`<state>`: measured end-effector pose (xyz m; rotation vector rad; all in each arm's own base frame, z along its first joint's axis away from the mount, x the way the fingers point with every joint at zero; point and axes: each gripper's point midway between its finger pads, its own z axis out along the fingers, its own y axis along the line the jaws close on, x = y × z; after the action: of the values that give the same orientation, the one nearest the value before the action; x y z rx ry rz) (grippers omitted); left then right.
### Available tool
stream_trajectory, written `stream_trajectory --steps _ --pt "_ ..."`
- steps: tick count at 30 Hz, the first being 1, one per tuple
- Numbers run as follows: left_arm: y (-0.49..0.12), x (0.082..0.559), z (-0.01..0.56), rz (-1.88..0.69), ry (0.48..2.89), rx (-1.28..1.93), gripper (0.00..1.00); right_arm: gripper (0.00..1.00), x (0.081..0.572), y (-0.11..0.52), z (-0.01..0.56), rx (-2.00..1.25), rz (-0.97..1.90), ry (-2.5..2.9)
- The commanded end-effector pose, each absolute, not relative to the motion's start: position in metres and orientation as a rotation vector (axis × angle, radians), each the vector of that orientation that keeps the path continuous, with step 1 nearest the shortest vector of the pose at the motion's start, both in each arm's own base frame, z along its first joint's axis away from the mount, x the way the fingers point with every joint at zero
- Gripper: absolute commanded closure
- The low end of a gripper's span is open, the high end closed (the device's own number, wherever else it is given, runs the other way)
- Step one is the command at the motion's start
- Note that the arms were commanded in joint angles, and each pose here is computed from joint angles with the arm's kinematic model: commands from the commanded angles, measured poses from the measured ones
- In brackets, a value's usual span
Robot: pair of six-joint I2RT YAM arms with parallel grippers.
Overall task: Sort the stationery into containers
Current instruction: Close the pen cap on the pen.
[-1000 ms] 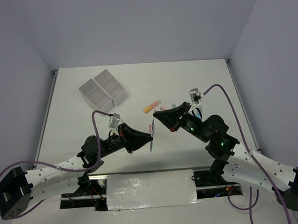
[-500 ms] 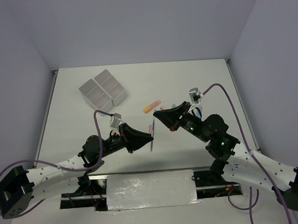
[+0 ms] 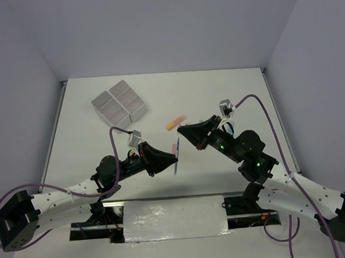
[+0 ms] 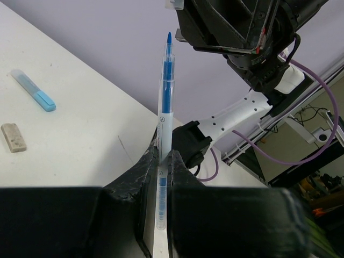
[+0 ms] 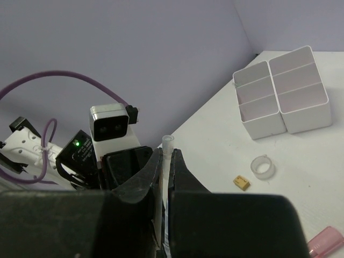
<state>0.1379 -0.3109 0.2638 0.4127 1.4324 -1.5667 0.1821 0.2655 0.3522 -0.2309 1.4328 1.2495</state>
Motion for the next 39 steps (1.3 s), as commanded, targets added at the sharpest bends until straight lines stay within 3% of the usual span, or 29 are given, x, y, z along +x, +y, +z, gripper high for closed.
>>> stream_trajectory --steps 1,39 --pt "-0.309 0.134 0.292 -1.568 1.311 0.448 1.0 1.0 0.178 0.267 0.359 -0.246 1.267 1.403" --pt "-0.305 0.137 0.297 -1.547 1.299 0.423 1.0 1.0 0.17 0.27 0.33 -0.264 1.295 1.447"
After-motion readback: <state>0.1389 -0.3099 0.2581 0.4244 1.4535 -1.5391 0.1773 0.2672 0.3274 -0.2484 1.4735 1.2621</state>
